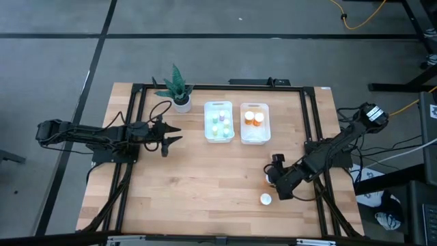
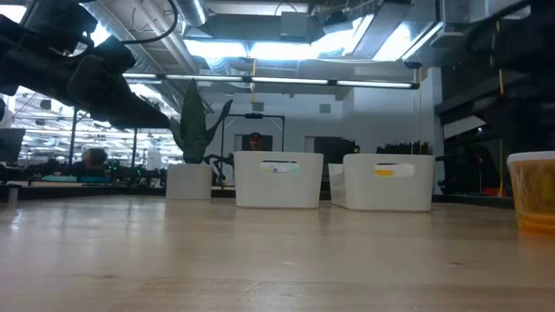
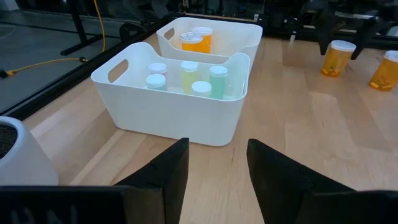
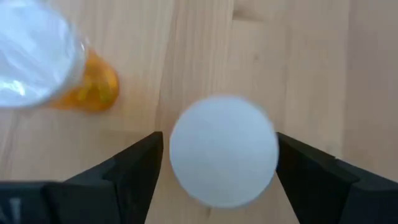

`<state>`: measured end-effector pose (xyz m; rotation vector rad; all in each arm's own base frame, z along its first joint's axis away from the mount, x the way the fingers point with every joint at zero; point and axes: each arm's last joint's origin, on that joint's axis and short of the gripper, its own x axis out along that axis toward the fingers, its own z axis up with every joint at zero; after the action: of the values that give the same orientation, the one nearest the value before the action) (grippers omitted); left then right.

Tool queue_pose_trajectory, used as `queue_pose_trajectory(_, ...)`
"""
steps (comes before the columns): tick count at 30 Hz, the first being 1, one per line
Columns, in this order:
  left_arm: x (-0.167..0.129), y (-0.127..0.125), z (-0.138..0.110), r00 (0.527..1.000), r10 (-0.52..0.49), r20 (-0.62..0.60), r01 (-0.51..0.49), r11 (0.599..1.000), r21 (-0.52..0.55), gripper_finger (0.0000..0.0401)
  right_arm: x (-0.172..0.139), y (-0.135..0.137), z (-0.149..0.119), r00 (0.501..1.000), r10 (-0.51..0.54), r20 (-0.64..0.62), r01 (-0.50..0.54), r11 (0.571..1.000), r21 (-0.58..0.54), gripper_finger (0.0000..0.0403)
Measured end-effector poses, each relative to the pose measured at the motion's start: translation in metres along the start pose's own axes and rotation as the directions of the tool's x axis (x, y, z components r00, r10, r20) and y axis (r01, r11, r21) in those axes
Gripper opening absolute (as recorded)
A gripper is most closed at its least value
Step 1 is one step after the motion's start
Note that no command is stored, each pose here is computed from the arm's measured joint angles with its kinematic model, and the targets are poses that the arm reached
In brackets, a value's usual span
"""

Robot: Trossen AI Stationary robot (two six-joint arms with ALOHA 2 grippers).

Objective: Pick and place medicine bottles into bin by pill shape (circle, oval)
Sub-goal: Put the orange pill bottle into the right white bin

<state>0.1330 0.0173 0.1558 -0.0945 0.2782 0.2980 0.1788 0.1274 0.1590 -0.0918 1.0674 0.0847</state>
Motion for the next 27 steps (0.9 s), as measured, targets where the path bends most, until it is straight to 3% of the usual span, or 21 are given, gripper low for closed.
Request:
queue_pose_trajectory(9,0.0,0.0,-0.0001,1.0,0.0,0.0,0.0,1.0,0.0,0.0155,-0.003,0.0017,0.0054,1.0,0.004,0.017,-0.004,1.0,0.002,0.0293)
queue_pose_trajectory(22,0.0,-0.0001,0.0,1.0,-0.001,0.0,0.001,1.0,0.0,0.0155,-0.0031,0.0017,0.0049,1.0,0.007,0.011,-0.007,1.0,0.026,0.0221)
queue_pose_trajectory(27,0.0,0.0,0.0,1.0,0.0,0.0,0.0,1.0,0.0,0.0155,-0.0039,-0.0007,0.0063,0.997,-0.063,0.05,0.059,0.995,0.077,0.021)
